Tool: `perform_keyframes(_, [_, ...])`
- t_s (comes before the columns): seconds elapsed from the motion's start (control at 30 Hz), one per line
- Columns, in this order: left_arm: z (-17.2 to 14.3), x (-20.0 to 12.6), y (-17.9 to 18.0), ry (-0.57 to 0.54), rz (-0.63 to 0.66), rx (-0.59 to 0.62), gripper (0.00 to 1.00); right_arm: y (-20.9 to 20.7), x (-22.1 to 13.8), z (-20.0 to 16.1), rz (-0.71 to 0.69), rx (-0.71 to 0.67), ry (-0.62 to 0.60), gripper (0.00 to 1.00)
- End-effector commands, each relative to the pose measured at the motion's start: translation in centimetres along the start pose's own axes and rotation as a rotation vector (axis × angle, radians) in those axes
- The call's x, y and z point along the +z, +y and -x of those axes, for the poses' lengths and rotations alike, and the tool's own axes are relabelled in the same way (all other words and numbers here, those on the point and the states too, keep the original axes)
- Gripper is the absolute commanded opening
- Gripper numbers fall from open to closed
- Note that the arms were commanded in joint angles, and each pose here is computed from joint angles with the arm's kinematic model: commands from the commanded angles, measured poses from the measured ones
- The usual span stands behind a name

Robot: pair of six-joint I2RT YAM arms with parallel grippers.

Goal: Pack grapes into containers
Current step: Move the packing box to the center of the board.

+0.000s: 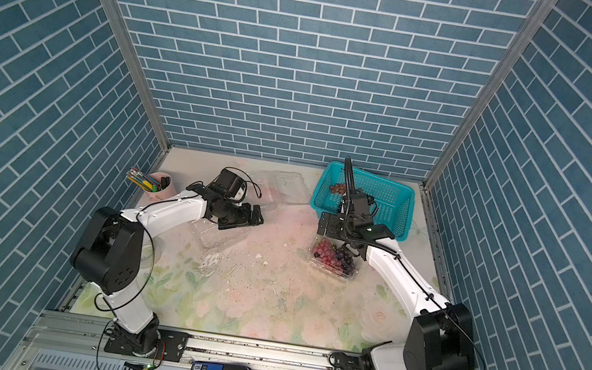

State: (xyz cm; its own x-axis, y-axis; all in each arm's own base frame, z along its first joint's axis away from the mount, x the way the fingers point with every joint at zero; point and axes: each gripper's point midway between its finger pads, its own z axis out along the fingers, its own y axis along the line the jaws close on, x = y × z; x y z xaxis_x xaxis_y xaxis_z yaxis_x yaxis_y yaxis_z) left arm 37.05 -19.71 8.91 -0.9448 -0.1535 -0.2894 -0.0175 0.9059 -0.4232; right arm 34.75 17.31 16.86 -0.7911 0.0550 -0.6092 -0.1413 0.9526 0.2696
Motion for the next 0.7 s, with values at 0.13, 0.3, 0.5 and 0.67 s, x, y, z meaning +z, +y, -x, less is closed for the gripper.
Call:
perform_keyframes(0.13, [-1.1, 2.8, -2.4, 0.006, -0.072, -0.011, 1.00, -1.1, -0.8, -0.3, -0.054, -0.044, -0.019, 0.99])
perform_keyframes(0.3, [-3.9, 3.9, -5.4, 0.049, -0.143, -0.006, 1.00, -2.1, -1.6, 0.5, -0.097, -0.024, -0.070, 0.99])
perform_keyframes(0.5, [-8.0, 4.3, -8.6, 0.082, -0.230, -0.004, 1.00, -3.9, -2.4, 1.5, -0.090, 0.068, -0.111, 0.99])
perform_keyframes(0.67, [-10.2, 2.8, -11.4, 0.099, -0.310, 0.023, 1.00, -4.9, -2.5, 2.1, -0.097, 0.066, -0.103, 0.99])
